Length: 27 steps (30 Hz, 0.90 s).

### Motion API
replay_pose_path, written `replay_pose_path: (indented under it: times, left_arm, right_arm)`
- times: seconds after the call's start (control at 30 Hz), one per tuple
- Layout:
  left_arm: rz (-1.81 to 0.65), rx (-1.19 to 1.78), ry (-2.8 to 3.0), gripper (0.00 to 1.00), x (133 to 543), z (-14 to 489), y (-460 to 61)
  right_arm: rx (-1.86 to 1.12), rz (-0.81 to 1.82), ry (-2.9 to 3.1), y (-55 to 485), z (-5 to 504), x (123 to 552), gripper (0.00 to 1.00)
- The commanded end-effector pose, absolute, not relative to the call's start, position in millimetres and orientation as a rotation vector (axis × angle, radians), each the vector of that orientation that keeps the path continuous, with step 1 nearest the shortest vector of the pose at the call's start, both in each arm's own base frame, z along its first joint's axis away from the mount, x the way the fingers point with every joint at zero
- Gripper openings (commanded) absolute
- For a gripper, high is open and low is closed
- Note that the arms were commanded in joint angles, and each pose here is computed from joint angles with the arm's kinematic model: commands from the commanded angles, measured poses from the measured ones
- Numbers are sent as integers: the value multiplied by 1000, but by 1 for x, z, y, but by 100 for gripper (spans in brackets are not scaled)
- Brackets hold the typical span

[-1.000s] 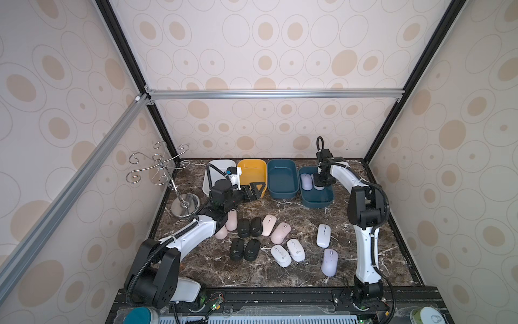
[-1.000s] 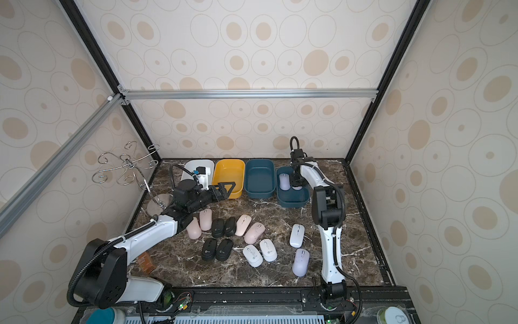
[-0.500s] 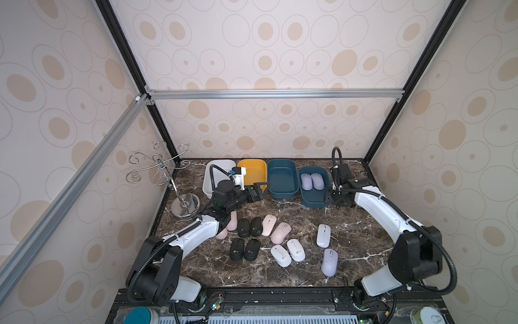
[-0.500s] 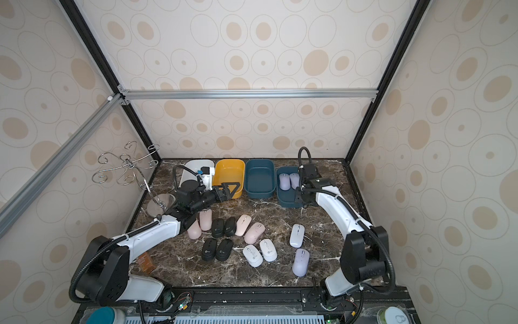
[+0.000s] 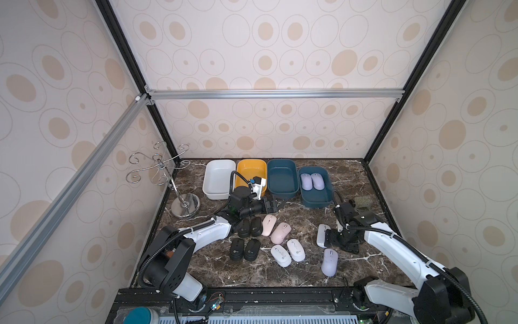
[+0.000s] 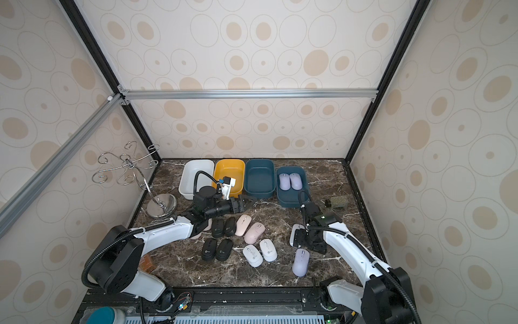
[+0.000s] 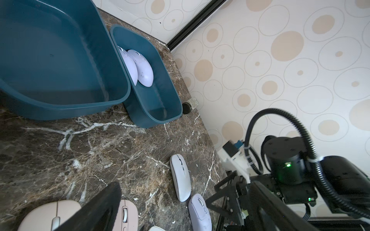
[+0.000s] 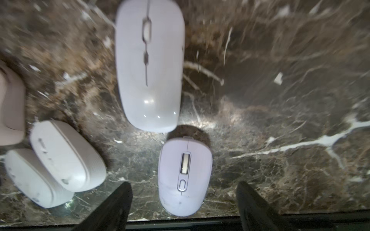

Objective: Place the mice by color into the storage box
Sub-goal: Pick up the mouse from the center of the board.

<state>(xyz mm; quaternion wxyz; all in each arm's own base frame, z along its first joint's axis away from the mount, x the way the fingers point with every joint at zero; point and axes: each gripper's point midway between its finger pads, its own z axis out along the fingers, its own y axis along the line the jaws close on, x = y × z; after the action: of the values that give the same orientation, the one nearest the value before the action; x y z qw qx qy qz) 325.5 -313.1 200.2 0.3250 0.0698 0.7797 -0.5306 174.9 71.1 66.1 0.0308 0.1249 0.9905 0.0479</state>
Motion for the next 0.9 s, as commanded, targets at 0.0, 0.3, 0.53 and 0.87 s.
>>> replay_pose_path:
  times: [0.0, 0.3, 0.53, 0.87]
  left_arm:
    - [-1390, 210, 1967, 100, 328, 229, -313]
    - [-1274, 208, 1984, 100, 336, 225, -305]
    - [-1261, 206, 1990, 100, 337, 223, -304]
    - [-1268, 208, 1985, 100, 337, 225, -305]
  right_arm:
    - [437, 198, 3129, 82, 48, 154, 85]
    - [391, 200, 3161, 90, 23, 146, 86]
    - [366, 168, 3164, 89, 17, 149, 77]
    - [374, 120, 3175, 86, 15, 150, 54]
